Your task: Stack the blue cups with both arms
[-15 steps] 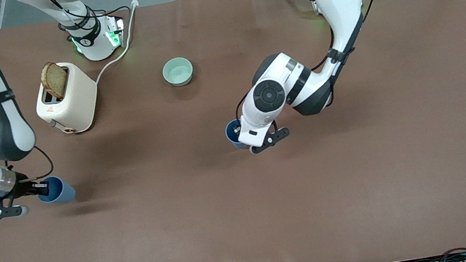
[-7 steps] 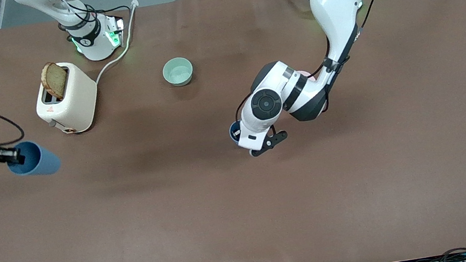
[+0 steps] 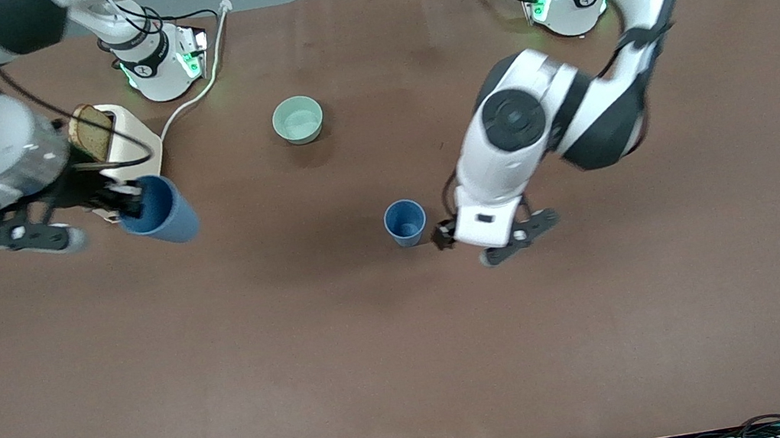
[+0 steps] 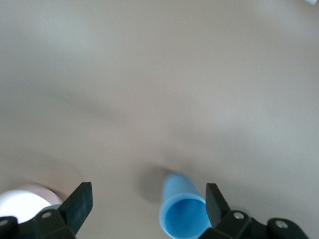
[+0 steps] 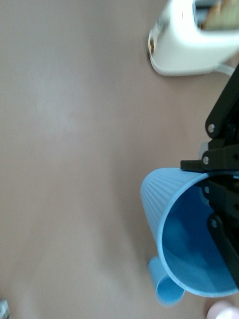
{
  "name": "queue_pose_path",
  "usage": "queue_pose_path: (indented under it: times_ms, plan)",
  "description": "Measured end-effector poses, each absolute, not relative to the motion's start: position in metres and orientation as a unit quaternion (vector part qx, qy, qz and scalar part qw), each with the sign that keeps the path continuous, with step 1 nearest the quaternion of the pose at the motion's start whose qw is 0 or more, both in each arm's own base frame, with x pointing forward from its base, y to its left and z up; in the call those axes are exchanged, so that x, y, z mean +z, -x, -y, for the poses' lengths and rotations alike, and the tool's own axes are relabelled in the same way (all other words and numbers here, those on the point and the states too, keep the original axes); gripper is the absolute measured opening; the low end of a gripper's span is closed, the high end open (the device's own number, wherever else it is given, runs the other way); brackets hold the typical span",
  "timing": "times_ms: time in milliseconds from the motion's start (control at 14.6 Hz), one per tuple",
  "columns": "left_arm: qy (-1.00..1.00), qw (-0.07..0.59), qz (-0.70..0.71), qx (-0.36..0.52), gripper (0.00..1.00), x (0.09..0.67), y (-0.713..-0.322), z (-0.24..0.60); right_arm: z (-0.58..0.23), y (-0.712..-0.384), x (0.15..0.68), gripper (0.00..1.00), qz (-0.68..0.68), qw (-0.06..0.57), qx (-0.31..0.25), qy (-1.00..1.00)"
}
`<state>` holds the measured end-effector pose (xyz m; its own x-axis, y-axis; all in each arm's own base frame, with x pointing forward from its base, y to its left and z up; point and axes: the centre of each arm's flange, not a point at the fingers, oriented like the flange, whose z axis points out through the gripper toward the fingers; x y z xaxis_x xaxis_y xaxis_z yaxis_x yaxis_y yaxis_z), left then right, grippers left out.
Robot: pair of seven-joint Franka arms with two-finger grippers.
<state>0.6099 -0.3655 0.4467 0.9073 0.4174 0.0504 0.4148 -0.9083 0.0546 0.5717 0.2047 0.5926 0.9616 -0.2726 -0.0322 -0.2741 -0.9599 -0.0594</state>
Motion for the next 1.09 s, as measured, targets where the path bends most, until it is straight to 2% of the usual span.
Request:
queue_pose_path:
  times_ms: [342, 615, 820, 1093]
  plan:
    - [-0.986, -0.012, -0.143, 0.082, 1.0, 0.558, -0.623, 0.244, -0.344, -0.569, 0.503, 0.04, -0.173, 0.06, 0.02, 0.983]
    - [-0.989, -0.039, -0.101, 0.104, 1.0, 0.642, -0.598, 0.163, -0.431, -0.544, 0.44, 0.04, -0.192, 0.059, 0.011, 0.979]
    - [-0.992, -0.043, -0.073, 0.092, 1.0, 0.672, -0.576, 0.131, -0.464, -0.533, 0.406, 0.04, -0.196, 0.052, 0.021, 0.979]
    - [-0.996, -0.011, -0.058, 0.073, 1.0, 0.68, -0.575, 0.082, -0.486, -0.524, 0.387, 0.04, -0.202, 0.049, 0.032, 0.978]
